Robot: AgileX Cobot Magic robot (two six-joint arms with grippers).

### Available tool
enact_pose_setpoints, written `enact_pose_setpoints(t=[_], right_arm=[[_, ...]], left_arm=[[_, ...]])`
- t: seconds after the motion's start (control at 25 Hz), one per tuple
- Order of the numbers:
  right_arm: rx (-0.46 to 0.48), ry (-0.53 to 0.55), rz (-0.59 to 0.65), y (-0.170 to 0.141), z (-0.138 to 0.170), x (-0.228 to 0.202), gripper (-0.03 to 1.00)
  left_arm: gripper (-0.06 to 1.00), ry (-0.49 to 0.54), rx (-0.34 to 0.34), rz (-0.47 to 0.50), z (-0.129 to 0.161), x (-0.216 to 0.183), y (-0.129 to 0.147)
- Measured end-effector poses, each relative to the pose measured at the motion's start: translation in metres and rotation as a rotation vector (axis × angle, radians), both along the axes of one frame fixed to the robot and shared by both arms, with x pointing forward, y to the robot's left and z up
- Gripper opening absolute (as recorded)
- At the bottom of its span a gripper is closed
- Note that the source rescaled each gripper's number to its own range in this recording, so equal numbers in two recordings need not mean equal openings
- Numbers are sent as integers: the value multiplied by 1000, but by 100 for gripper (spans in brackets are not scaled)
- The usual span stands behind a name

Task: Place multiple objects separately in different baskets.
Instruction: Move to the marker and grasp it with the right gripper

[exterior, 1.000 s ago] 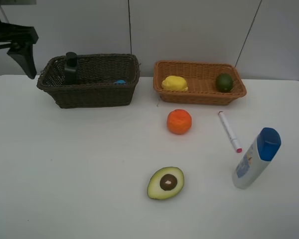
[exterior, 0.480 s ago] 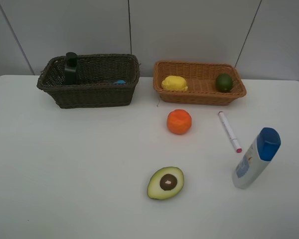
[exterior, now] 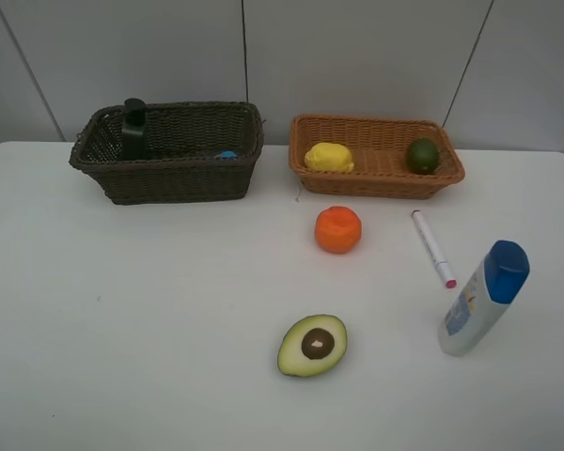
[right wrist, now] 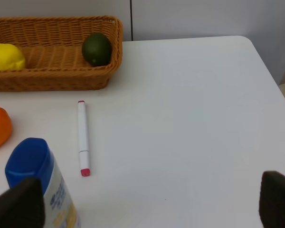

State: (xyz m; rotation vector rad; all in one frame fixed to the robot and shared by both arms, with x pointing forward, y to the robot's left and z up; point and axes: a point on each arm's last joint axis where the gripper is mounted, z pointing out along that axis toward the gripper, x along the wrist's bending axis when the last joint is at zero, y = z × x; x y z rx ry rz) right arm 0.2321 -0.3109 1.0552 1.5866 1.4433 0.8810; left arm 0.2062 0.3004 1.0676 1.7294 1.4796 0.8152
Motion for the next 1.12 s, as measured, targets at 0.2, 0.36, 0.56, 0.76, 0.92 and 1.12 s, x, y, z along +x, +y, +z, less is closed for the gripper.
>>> enact_pose_setpoints(t=[0.2,0.36,0.56,0.76,0.92,1.12], right_arm=[[0,0,0,0,0,0,99],[0,0,0,0,0,0,99],[0,0,0,0,0,0,99],[0,0,0,0,0,0,99],[0,0,0,0,0,0,99],[0,0,0,0,0,0,99]], left_arm=[[100,21,-8,-19,-13,9,-3],[100,-20,-17,-27,-16,16,-4],[100,-18,-17,-27,-21,20,-5],[100,-18,-17,-27,-21,20,-5],[100,-18,-17,-27,-21,20,-5],[100,-18,-17,-27,-21,20,-5]])
